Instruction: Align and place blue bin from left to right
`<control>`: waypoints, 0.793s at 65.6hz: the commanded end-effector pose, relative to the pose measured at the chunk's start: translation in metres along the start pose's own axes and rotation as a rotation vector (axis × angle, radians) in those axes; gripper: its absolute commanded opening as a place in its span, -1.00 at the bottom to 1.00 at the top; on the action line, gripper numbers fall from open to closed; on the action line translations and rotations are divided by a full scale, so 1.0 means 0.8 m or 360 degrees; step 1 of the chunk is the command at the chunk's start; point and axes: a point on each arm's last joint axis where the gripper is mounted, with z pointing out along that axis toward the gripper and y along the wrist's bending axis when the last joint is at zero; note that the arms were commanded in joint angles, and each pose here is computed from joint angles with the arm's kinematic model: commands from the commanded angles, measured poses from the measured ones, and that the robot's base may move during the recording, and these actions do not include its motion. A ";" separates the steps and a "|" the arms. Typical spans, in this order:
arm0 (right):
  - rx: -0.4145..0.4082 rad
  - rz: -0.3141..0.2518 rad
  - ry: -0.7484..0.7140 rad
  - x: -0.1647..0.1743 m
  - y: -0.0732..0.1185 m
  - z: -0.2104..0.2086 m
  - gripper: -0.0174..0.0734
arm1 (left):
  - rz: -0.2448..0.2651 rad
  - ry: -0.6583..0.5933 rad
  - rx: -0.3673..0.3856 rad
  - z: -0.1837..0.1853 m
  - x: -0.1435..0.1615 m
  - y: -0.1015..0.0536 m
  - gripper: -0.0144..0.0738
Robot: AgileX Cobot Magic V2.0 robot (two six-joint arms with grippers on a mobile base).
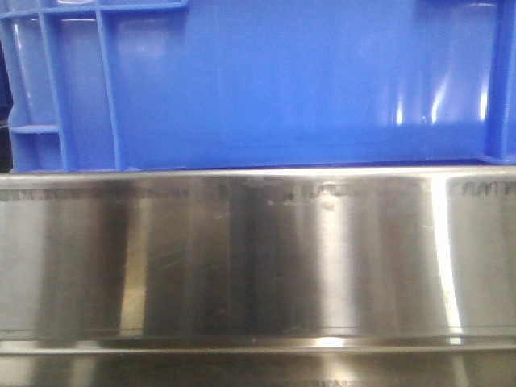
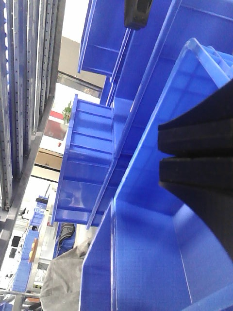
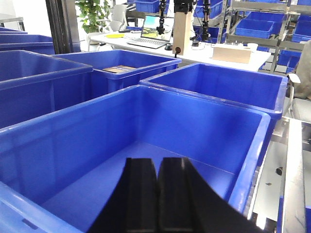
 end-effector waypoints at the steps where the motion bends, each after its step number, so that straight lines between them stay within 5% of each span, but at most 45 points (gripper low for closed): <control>1: -0.0016 -0.0032 -0.0042 -0.002 0.001 -0.001 -0.79 | 0.0008 -0.0032 0.0038 -0.002 -0.003 -0.003 -0.92; 52: -0.0016 -0.0032 -0.0042 -0.002 0.001 -0.001 -0.79 | 0.0008 -0.0032 0.0038 -0.002 -0.003 -0.003 -0.92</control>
